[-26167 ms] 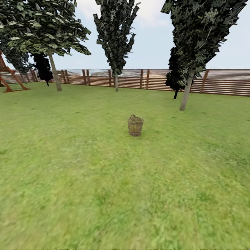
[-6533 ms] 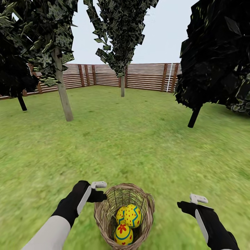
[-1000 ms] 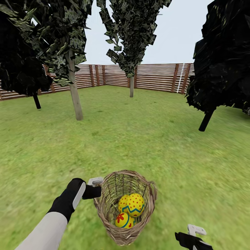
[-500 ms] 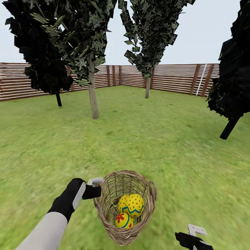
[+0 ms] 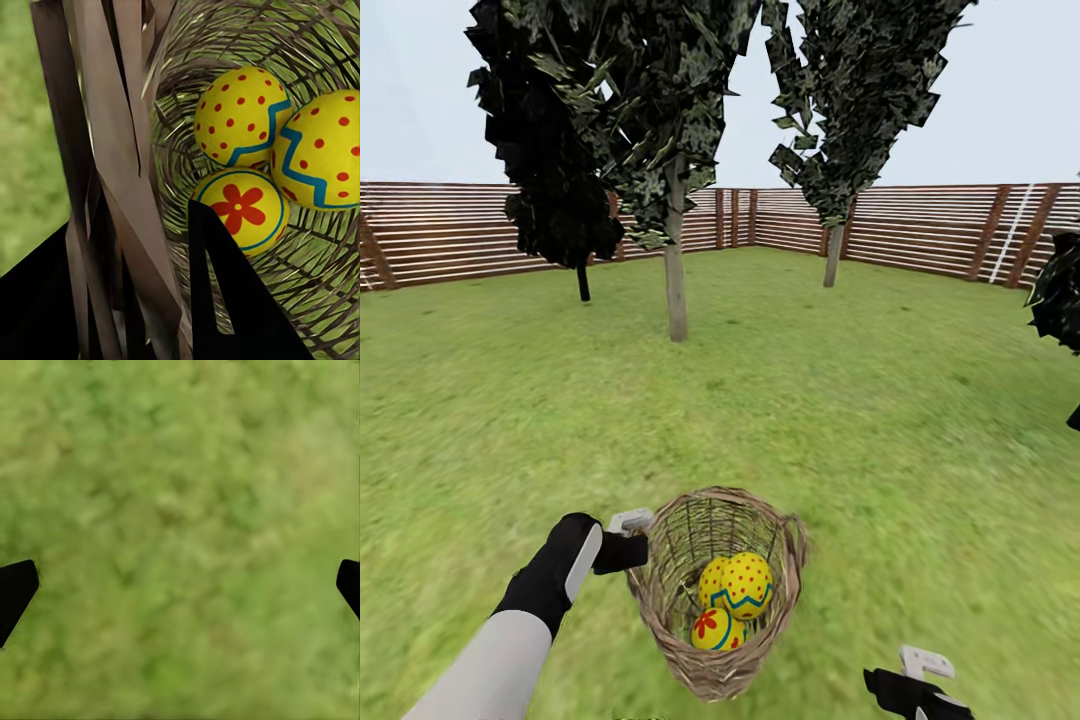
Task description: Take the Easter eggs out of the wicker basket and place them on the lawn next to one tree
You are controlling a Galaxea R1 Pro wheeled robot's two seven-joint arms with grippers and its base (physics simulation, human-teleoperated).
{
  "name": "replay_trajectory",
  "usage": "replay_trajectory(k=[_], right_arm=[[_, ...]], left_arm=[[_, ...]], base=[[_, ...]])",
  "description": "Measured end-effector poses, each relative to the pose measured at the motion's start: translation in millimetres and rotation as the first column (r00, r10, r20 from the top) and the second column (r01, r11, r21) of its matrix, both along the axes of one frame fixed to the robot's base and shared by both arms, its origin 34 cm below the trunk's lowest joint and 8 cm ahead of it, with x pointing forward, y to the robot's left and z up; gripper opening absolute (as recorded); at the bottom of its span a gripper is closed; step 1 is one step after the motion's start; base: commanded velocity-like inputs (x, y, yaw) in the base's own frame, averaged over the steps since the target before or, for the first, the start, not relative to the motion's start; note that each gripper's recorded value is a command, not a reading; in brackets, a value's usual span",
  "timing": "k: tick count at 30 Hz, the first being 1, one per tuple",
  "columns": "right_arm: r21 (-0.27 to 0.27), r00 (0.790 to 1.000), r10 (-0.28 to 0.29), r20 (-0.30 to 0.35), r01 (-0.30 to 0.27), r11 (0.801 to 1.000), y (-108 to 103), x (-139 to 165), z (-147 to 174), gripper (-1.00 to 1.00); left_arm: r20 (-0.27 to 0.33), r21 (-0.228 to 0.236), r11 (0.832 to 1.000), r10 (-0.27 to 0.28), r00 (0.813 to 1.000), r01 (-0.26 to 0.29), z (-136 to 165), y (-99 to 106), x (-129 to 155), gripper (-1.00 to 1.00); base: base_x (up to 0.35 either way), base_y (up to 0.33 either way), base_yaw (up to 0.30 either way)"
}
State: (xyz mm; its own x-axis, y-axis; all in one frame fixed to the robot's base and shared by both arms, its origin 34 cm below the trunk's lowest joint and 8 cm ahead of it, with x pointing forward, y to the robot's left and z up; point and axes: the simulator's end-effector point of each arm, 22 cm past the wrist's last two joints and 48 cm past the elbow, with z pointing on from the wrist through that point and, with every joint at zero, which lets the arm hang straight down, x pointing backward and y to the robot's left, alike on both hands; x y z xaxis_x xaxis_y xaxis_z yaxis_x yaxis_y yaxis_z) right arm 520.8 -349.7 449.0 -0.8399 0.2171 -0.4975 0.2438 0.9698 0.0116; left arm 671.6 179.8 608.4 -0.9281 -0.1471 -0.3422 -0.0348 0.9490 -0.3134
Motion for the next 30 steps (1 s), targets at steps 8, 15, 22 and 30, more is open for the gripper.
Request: replay_trajectory(k=[8,15,22,30], right_arm=[[0.004,1.0,0.002,-0.013,-0.001,1.0,2.9,-3.4,3.3,1.0],[0.005,1.0,0.001,-0.028,-0.001,1.0,3.1,-8.0,0.1,1.0],[0.014,0.997,0.001,-0.077,0.0,1.0,6.2,-27.8,-1.3,1.0],[0.038,0.969,0.083,-0.231,-0.076,0.996,41.1,-155.2,-36.7,1.0]], left_arm=[[-0.008,-0.012,1.0,0.005,1.0,-0.005,4.5,-1.7,0.1,-1.0],[-0.018,-0.005,1.0,0.004,1.0,-0.004,0.3,0.2,-1.2,-1.0],[-0.008,-0.004,1.0,0.008,1.0,-0.008,14.3,1.5,4.3,-1.0],[-0.022,-0.003,1.0,0.008,1.0,-0.008,22.2,2.3,3.6,-1.0]], base=[[0.0,0.0,0.138],[0.0,0.0,0.103],[0.0,0.0,0.103],[0.0,0.0,0.103]])
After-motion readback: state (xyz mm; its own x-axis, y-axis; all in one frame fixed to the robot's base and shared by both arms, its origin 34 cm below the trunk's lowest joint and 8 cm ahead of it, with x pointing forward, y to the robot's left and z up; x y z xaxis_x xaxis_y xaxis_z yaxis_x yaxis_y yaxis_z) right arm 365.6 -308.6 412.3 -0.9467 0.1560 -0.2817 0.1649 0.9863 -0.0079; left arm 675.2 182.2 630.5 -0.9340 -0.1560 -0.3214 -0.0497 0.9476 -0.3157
